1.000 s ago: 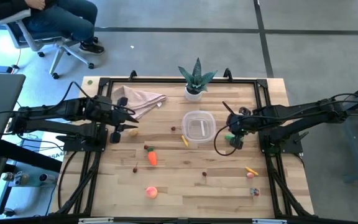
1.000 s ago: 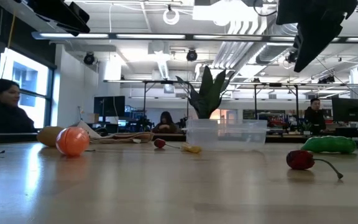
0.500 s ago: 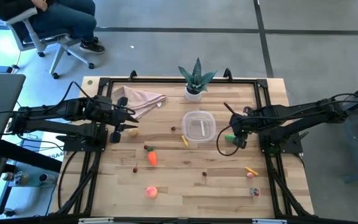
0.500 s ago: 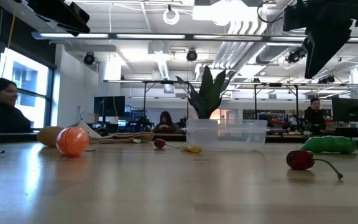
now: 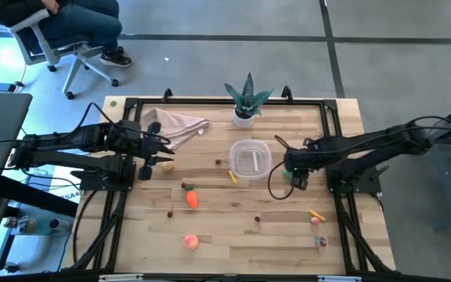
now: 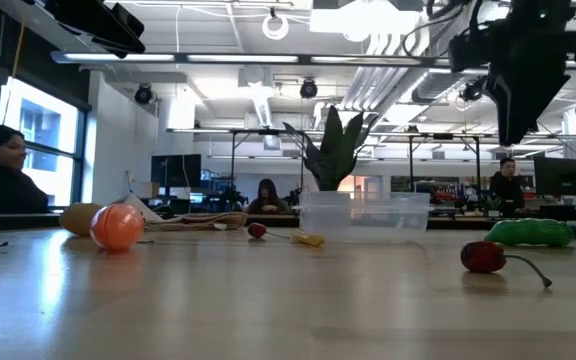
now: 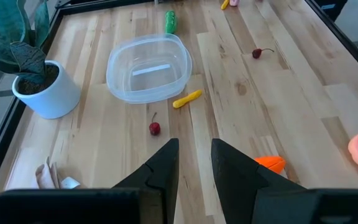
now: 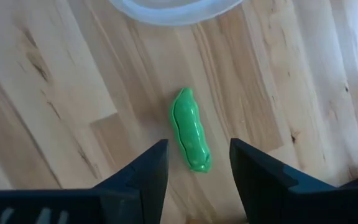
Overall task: Pick and placing Produce into tupperware
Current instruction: Put the green peas into the transparent bin
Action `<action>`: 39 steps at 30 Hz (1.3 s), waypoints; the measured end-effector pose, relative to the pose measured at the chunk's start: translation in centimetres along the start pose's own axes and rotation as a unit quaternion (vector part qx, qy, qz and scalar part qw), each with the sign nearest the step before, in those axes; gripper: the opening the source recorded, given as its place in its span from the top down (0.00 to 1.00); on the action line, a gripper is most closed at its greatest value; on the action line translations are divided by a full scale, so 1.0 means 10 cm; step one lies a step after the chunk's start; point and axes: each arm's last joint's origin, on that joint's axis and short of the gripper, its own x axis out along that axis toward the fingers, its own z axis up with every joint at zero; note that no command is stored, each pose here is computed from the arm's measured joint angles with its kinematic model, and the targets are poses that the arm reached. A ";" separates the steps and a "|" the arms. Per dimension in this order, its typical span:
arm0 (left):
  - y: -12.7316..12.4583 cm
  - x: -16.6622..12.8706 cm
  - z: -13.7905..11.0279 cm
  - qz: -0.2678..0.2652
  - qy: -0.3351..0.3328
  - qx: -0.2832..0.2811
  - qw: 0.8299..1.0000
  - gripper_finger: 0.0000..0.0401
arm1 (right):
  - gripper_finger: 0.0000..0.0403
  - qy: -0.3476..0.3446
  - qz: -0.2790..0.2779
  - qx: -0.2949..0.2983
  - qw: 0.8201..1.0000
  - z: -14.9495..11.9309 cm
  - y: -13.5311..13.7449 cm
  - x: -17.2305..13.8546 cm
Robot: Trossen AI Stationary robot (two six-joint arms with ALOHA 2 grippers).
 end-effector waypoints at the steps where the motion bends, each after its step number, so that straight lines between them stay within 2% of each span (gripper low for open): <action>1: 0.00 0.00 0.00 0.000 0.000 0.000 1.000 0.79 | 0.60 0.008 -0.004 -0.004 1.000 0.02 0.01 0.03; 5: 0.00 0.00 0.00 0.000 0.000 0.000 1.000 0.79 | 0.60 0.041 -0.016 -0.001 0.999 0.10 0.04 0.19; 17: 0.00 0.00 0.00 0.000 0.000 0.000 1.000 0.79 | 0.60 0.138 0.044 0.049 0.988 0.33 -0.13 0.58; 25: 0.00 0.00 0.00 0.000 0.000 0.000 1.000 0.79 | 0.60 0.187 0.071 0.047 0.979 0.38 -0.17 0.77; 32: 0.00 0.00 0.00 0.000 0.000 0.000 1.000 0.79 | 0.60 0.226 0.061 0.034 0.972 0.38 -0.15 0.92; 35: 0.00 0.00 0.00 0.000 0.000 0.000 1.000 0.79 | 0.60 0.262 0.046 0.040 0.963 0.34 -0.19 0.95; 39: 0.00 0.00 0.00 0.000 0.000 0.000 1.000 0.79 | 0.60 0.262 0.048 0.044 0.963 0.36 -0.21 1.00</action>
